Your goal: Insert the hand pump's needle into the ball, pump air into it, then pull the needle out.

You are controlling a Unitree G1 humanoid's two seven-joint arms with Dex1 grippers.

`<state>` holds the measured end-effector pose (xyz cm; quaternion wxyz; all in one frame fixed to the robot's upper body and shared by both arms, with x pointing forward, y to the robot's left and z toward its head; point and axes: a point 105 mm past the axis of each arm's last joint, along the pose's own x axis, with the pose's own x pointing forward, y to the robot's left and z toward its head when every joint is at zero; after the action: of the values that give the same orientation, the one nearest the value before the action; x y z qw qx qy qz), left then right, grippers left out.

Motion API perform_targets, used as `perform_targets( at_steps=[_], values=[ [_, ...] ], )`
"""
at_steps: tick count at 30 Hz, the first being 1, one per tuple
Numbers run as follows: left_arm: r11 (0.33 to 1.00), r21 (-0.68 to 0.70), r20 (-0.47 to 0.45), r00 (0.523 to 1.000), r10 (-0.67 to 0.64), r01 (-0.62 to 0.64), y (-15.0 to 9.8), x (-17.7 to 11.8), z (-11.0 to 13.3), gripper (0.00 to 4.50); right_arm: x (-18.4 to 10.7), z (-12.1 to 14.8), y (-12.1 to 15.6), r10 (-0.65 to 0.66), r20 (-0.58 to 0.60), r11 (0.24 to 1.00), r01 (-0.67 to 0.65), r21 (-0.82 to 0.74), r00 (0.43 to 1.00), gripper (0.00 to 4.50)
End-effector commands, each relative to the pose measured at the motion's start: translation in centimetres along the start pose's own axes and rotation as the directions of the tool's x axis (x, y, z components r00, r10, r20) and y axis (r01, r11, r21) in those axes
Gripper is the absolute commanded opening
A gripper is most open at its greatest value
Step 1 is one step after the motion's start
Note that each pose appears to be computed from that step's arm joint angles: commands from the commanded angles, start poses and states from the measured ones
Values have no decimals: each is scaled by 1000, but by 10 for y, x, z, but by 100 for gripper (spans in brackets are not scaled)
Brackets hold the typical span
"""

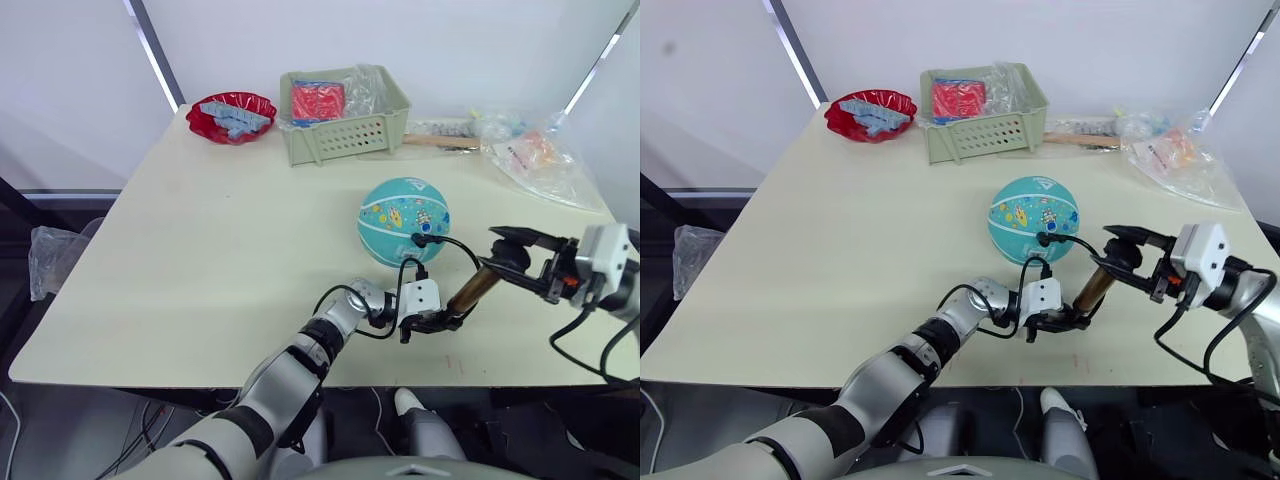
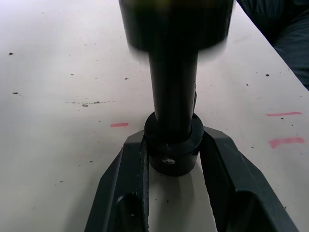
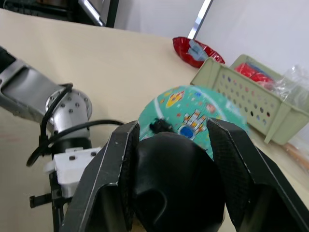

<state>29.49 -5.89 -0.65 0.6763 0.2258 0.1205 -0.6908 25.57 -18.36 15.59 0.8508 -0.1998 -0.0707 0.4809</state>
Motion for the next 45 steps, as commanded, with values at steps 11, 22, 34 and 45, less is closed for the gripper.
perform_targets(
  at_steps=[11,22,34,45],
  values=[
    [987,-147,-251,964,-93,57,-31,-14,-72,103,1,-5,10,27,-26,998,-25,60,999,171],
    [987,-148,-255,962,-99,63,-32,-15,-74,103,-22,79,-39,-55,83,997,59,-51,995,171],
    [987,-149,-256,961,-100,63,-32,-15,-75,103,-45,172,-70,-92,166,972,125,-198,982,170],
    [988,-146,-256,962,-94,58,-30,-15,-74,103,-15,109,-37,18,54,998,-15,-55,998,170]
  ],
)
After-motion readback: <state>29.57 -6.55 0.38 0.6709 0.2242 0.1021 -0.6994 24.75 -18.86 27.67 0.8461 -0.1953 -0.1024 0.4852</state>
